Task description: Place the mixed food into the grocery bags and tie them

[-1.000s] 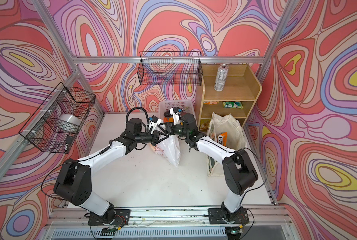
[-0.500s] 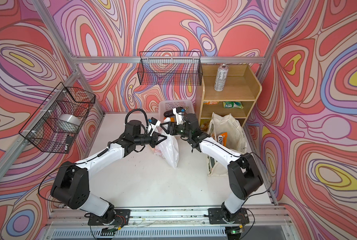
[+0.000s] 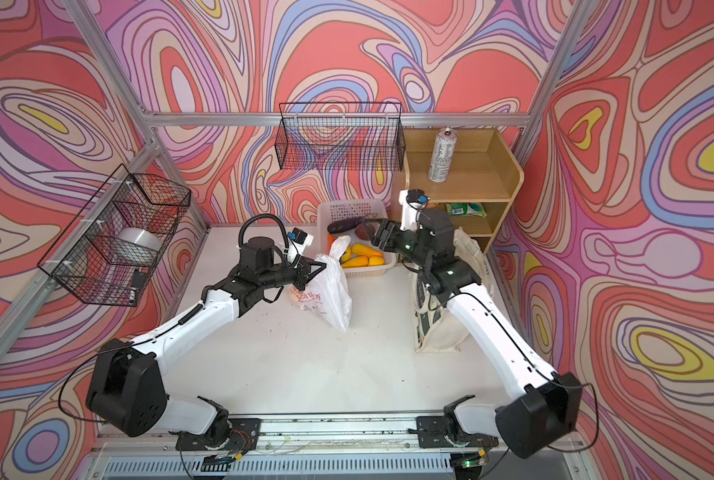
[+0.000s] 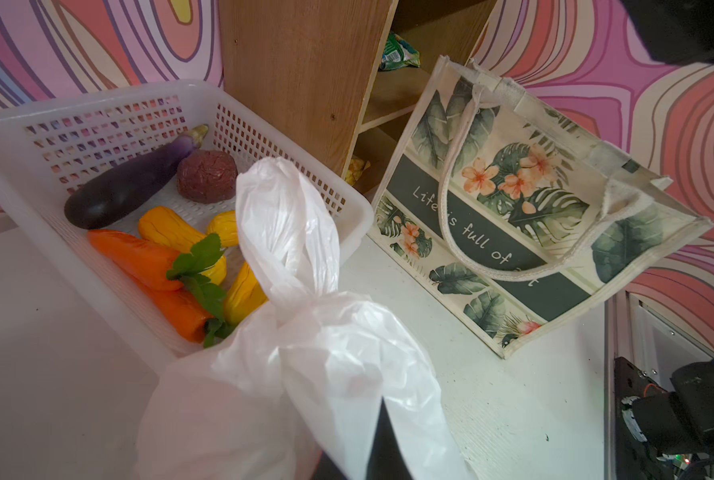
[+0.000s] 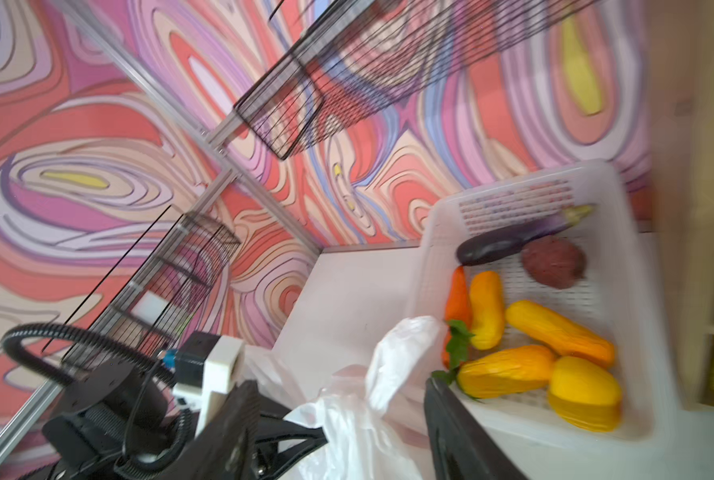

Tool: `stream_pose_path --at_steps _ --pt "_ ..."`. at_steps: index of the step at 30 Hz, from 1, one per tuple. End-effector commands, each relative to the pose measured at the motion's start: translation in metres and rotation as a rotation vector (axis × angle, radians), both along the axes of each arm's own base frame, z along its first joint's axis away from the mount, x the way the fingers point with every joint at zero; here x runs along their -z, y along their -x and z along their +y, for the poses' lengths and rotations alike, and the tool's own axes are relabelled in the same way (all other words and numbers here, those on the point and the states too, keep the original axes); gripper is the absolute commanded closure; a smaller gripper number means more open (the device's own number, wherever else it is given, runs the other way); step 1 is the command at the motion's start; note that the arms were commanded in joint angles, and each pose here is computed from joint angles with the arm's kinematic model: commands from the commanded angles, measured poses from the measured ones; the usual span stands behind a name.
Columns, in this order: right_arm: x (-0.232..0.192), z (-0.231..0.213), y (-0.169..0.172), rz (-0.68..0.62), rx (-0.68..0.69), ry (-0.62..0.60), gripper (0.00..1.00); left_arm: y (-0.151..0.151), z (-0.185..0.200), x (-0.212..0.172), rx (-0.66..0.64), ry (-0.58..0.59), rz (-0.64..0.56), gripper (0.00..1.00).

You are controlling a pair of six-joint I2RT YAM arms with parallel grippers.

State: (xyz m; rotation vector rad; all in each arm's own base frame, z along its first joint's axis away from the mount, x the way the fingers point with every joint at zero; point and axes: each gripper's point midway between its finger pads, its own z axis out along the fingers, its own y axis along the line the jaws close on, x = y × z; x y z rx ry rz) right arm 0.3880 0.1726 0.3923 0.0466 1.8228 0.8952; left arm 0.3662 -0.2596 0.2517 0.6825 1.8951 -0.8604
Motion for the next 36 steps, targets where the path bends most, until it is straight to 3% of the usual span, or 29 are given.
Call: stream_pose_path --at_steps 1,4,8,11,15,20,24,26,28,30,36 --pt "0.023 -0.049 0.003 0.128 0.157 0.038 0.34 0.000 0.000 -0.046 0.014 0.034 -0.139 1.00" --pt "0.022 -0.063 0.010 0.125 0.182 0.053 0.34 0.001 0.001 -0.038 0.008 0.035 -0.124 1.00" --pt "0.025 -0.033 0.014 0.139 0.011 0.015 0.34 0.005 0.001 -0.018 0.019 0.023 -0.078 1.00" --pt "0.038 -0.005 0.016 0.168 -0.111 0.019 0.33 0.012 0.002 0.000 0.022 0.008 -0.025 0.76" --pt "0.066 0.048 0.026 0.222 -0.249 0.096 0.31 0.025 0.007 0.019 0.019 0.003 0.031 0.54" --pt "0.110 0.088 0.032 0.271 -0.320 0.112 0.28 0.039 0.018 0.021 -0.014 -0.014 0.047 0.37" --pt "0.130 0.109 0.034 0.261 -0.350 0.129 0.24 0.048 0.033 0.010 -0.082 -0.004 0.021 0.09" --pt "0.134 0.114 0.032 0.248 -0.355 0.137 0.23 0.051 0.041 0.004 -0.124 0.007 0.012 0.00" --pt "0.137 0.118 0.028 0.236 -0.349 0.150 0.18 0.051 0.054 -0.001 -0.210 0.027 0.002 0.00" --pt "0.140 0.118 0.023 0.218 -0.333 0.161 0.02 0.052 0.072 -0.012 -0.312 0.075 -0.035 0.00" --pt "0.148 0.126 0.009 0.194 -0.334 0.177 0.02 0.051 0.130 -0.024 -0.570 0.199 -0.021 0.00"
